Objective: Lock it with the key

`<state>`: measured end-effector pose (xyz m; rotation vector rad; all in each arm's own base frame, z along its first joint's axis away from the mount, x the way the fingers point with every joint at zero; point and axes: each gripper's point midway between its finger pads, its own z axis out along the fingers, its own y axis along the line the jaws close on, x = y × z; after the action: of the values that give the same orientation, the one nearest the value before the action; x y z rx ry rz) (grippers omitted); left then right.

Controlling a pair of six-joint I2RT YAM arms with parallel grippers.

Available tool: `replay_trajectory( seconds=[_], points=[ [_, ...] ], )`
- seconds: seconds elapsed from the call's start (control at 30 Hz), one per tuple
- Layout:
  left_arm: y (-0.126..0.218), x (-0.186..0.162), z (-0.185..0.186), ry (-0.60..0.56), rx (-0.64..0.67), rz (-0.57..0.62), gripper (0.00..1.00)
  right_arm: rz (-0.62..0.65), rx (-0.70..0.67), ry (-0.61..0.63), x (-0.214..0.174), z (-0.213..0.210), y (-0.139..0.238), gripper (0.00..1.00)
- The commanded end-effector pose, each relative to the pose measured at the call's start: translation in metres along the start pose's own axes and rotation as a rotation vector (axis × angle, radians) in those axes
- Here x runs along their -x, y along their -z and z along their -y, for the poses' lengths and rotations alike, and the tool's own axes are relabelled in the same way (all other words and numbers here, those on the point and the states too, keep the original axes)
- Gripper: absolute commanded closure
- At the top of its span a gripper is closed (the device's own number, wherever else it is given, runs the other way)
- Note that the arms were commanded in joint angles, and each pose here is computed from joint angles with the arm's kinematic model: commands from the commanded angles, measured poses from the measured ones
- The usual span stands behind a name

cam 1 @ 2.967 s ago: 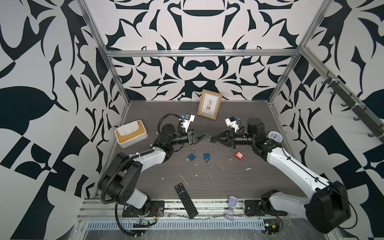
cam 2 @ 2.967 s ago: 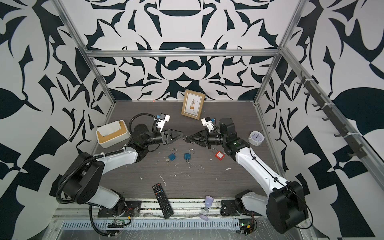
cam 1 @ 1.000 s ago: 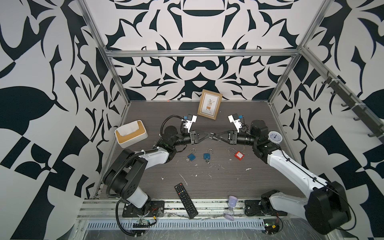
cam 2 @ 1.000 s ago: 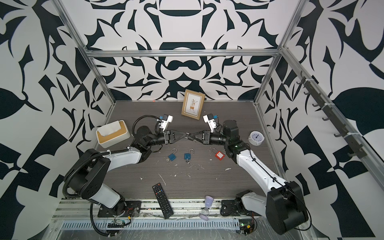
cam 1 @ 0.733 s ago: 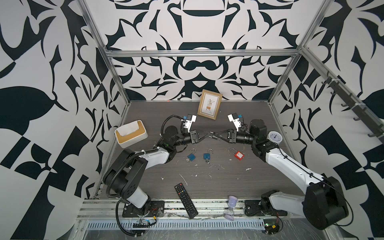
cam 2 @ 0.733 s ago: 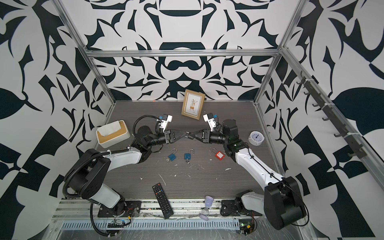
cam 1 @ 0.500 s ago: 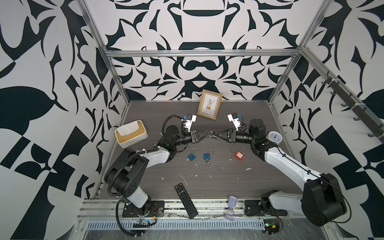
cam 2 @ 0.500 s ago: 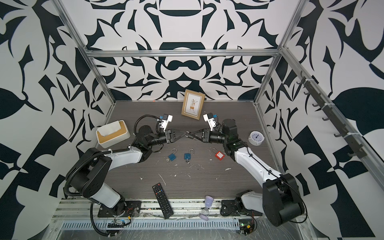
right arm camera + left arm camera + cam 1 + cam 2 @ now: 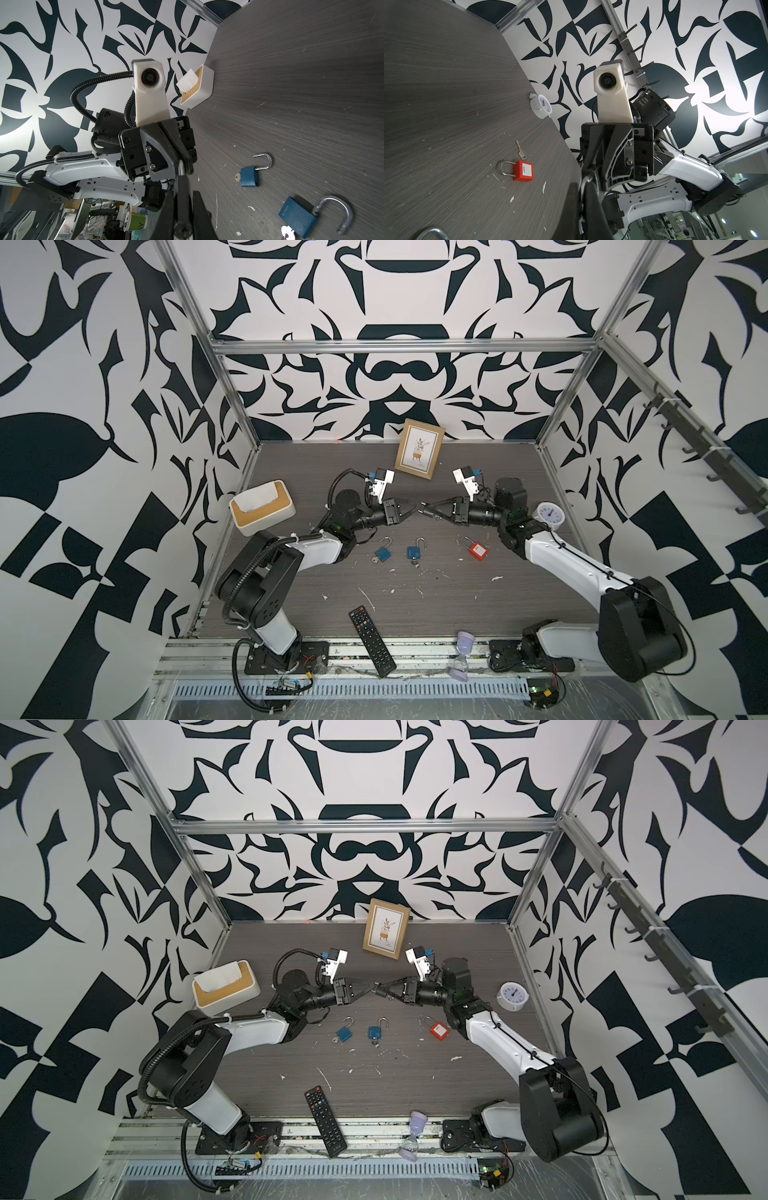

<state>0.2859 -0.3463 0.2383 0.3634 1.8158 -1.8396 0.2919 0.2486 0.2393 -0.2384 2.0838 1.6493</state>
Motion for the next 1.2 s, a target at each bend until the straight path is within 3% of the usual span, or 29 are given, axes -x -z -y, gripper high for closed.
replay_trajectory(
  seconds=[0.0,0.3,0.47,0.5,0.6,0.7,1.17],
  points=[
    [-0.025,-0.07,0.077,-0.104,-0.288,-0.291,1.0,0.02,0.061,0.098,0.01,-0.03,-0.023,1.0],
    [0.007,-0.028,0.021,0.022,-0.157,-0.096,1.0,-0.011,0.02,0.042,-0.001,-0.021,-0.018,1.0],
    [0.018,-0.023,0.014,0.045,-0.168,-0.101,1.0,-0.061,0.046,0.003,-0.013,-0.02,-0.01,1.0],
    [0.019,-0.024,0.015,0.038,-0.171,-0.106,0.95,-0.069,0.05,-0.004,-0.014,-0.02,-0.008,1.0],
    [0.024,-0.024,0.019,0.025,-0.173,-0.105,0.66,-0.08,0.057,-0.02,-0.018,-0.018,0.0,1.0],
    [0.028,-0.023,0.022,0.016,-0.175,-0.101,0.57,-0.086,0.067,-0.024,-0.021,-0.019,0.007,1.0],
    [0.028,-0.025,0.027,0.011,-0.189,-0.121,0.68,-0.077,0.109,-0.036,-0.02,-0.023,0.007,1.0]
  ],
)
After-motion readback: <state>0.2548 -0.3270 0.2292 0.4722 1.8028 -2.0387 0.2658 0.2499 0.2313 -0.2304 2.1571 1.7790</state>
